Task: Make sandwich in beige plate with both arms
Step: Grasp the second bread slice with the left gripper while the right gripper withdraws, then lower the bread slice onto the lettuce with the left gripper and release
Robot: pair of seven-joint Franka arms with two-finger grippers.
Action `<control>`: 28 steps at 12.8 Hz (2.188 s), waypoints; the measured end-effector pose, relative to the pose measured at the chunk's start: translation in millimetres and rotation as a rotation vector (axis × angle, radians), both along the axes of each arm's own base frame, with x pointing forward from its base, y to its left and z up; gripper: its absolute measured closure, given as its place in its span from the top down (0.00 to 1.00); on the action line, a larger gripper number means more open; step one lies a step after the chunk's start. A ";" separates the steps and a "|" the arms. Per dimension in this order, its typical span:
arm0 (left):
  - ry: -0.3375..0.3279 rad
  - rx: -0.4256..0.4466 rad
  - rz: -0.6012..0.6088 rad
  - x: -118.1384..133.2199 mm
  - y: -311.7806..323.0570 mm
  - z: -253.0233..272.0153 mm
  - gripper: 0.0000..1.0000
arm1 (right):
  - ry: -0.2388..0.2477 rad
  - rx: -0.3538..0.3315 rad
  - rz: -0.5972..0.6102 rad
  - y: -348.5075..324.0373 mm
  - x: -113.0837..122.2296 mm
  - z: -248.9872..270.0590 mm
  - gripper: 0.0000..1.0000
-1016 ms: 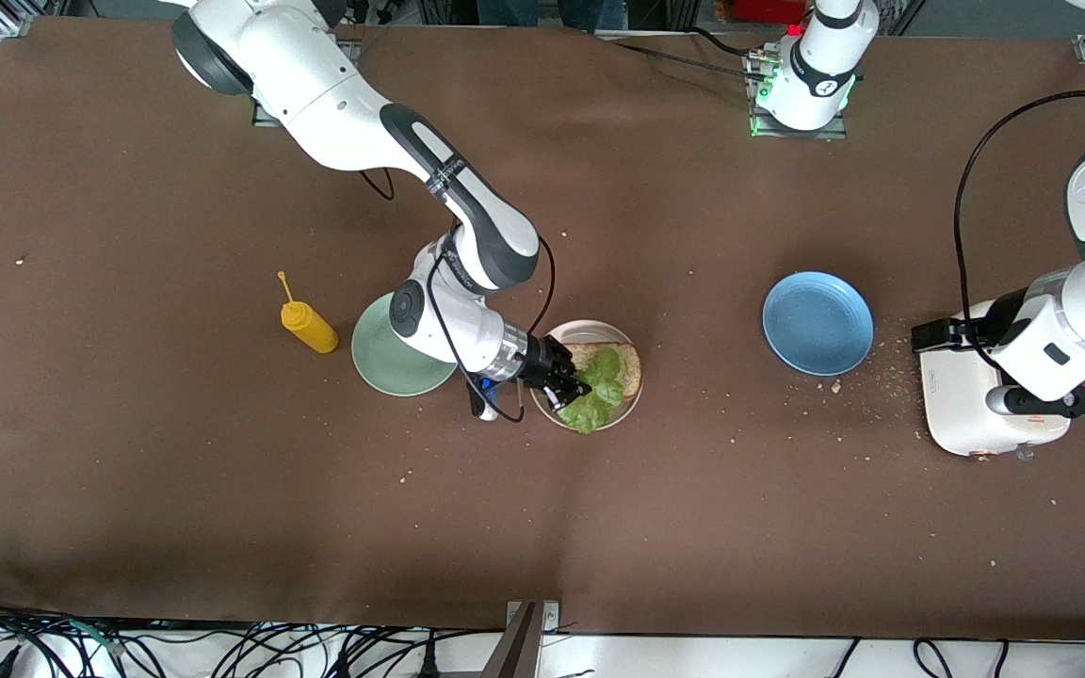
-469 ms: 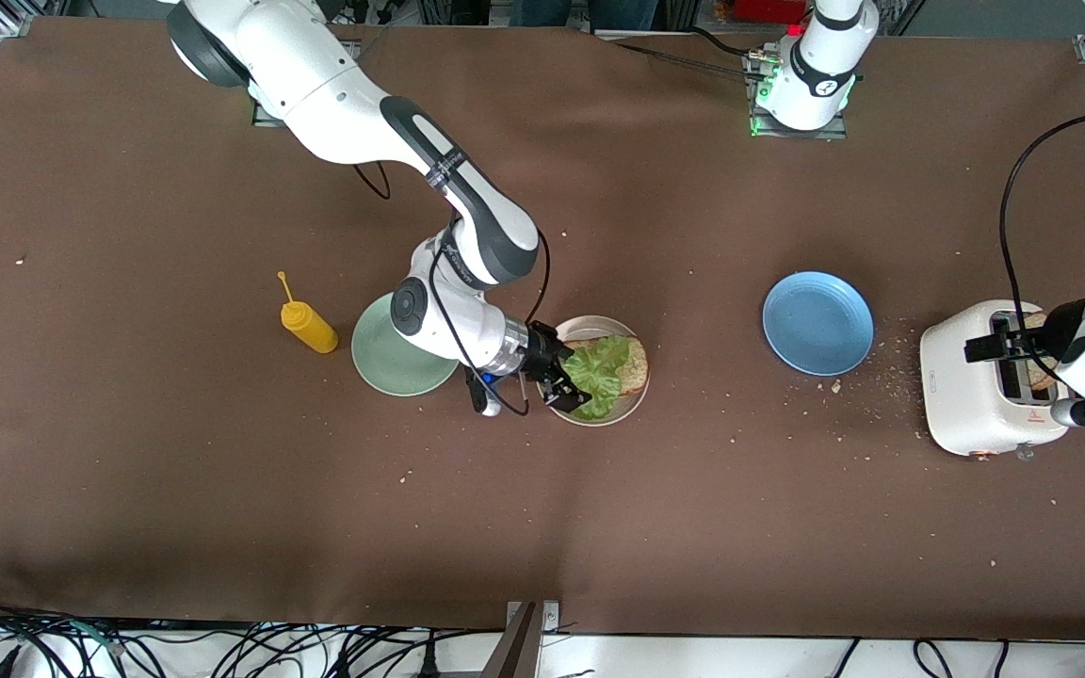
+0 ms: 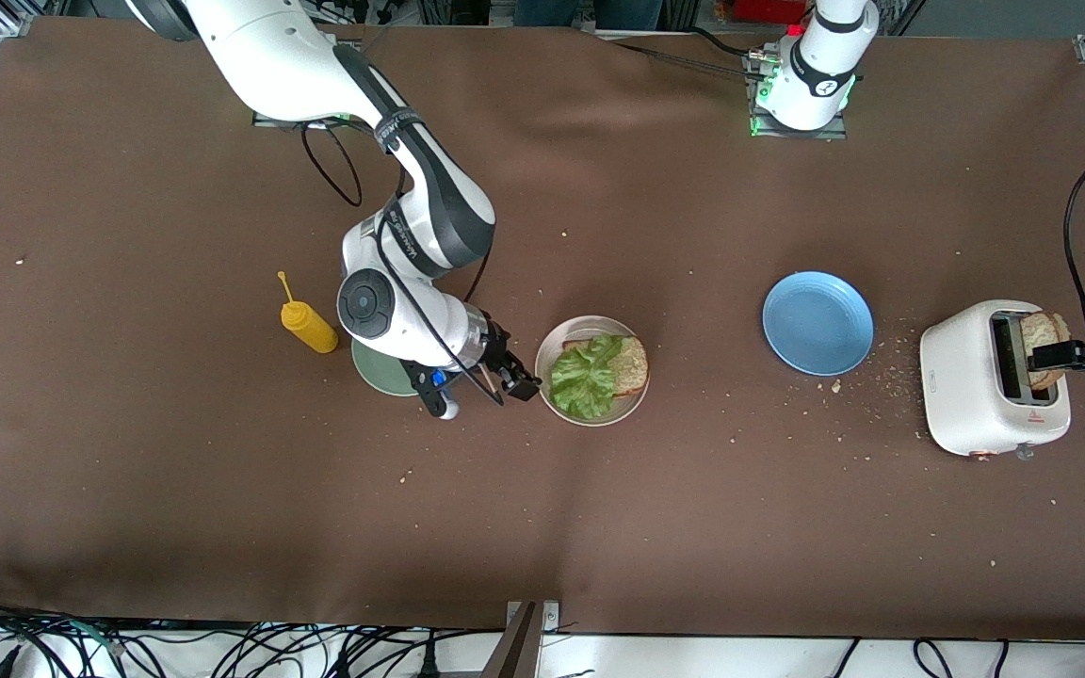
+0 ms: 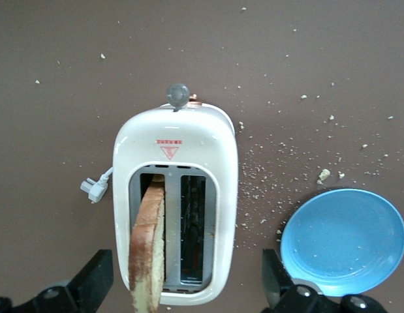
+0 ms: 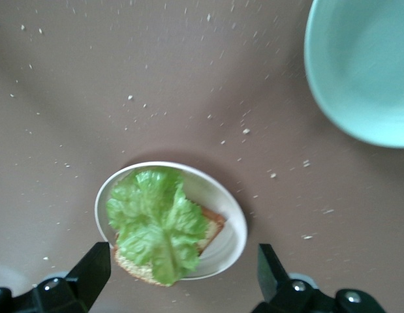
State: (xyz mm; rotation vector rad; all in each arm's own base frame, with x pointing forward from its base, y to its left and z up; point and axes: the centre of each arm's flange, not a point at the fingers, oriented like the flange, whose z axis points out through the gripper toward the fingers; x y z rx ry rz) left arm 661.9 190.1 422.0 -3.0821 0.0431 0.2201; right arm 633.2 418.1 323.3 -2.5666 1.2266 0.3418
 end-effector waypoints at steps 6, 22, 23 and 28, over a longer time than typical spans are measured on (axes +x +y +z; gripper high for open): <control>0.055 -0.028 -0.034 -17.7 24.4 -71.0 0.81 | -0.034 -0.087 0.322 -104.8 24.6 63.6 1.00; 0.082 -0.391 -0.351 -3.0 -96.6 46.8 0.09 | -0.153 -0.209 0.860 -375.6 -51.4 248.0 1.00; 0.091 -0.488 -0.314 3.5 -129.9 32.8 0.09 | -0.161 -0.216 0.866 -374.2 -62.0 256.0 1.00; 0.206 -0.884 -0.115 32.0 -313.5 -74.0 0.09 | -0.186 -0.243 0.839 -389.2 -85.7 250.6 1.00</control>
